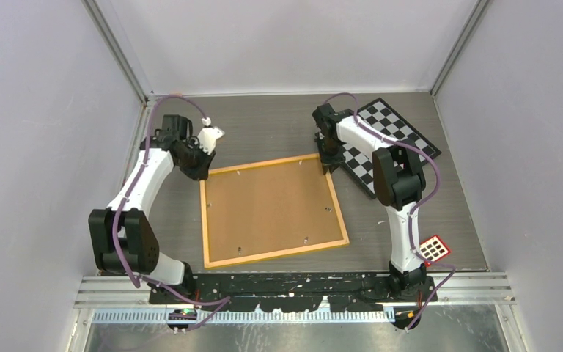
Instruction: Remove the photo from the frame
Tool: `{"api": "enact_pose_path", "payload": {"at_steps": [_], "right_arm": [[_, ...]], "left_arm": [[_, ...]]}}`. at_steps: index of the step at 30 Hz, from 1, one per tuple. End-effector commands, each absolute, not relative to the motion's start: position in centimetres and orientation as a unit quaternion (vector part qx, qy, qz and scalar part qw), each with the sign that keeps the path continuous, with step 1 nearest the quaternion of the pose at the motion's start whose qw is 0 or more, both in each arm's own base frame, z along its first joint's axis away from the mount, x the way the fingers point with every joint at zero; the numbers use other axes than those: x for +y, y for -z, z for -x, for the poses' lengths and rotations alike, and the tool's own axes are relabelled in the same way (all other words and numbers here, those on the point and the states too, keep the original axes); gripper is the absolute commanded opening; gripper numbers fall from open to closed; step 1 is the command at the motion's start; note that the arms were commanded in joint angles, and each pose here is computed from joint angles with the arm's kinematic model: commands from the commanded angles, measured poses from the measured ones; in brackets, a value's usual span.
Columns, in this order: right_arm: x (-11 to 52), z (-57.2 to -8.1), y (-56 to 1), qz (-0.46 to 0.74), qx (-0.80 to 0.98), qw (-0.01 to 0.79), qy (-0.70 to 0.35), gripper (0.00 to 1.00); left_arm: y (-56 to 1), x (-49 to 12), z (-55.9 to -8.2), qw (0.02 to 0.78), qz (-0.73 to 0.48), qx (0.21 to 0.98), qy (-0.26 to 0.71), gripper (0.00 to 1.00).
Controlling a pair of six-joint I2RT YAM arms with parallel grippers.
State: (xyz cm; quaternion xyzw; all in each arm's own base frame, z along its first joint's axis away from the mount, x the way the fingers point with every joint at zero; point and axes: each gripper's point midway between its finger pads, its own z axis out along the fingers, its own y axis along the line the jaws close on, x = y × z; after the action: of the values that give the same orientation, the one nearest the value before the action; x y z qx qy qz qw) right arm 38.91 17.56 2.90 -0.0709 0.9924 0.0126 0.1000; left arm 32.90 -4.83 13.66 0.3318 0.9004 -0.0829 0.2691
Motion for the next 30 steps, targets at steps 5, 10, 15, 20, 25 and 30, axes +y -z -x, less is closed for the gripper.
{"api": "enact_pose_path", "payload": {"at_steps": [5, 10, 15, 20, 25, 30], "right_arm": [[17.7, -40.1, -0.9, -0.003, 0.994, 0.105, -0.017, 0.01], [17.1, -40.5, -0.9, -0.027, 0.994, 0.105, -0.017, 0.0], [17.0, -40.3, -1.1, -0.034, 0.994, 0.105, -0.022, 0.01], [16.8, -40.0, -1.1, -0.035, 0.994, 0.103, -0.023, 0.01], [16.8, -39.8, -0.8, -0.035, 0.994, 0.099, -0.022, 0.01], [16.8, -39.8, -0.7, -0.037, 0.994, 0.098, -0.023, 0.0]], "left_arm": [[-11.3, -4.7, -29.8, 0.226, -0.409, 0.883, 0.049, 0.0], [-10.2, -4.6, -29.6, 0.215, -0.418, 0.882, 0.037, 0.0], [-9.4, -4.5, -29.0, 0.203, -0.44, 0.875, 0.022, 0.0], [-9.2, -4.5, -28.0, 0.193, -0.45, 0.872, 0.017, 0.0], [-9.2, -5.0, -26.4, 0.178, -0.461, 0.869, 0.029, 0.0], [-8.8, -6.0, -24.9, 0.164, -0.464, 0.869, 0.056, 0.0]]}}
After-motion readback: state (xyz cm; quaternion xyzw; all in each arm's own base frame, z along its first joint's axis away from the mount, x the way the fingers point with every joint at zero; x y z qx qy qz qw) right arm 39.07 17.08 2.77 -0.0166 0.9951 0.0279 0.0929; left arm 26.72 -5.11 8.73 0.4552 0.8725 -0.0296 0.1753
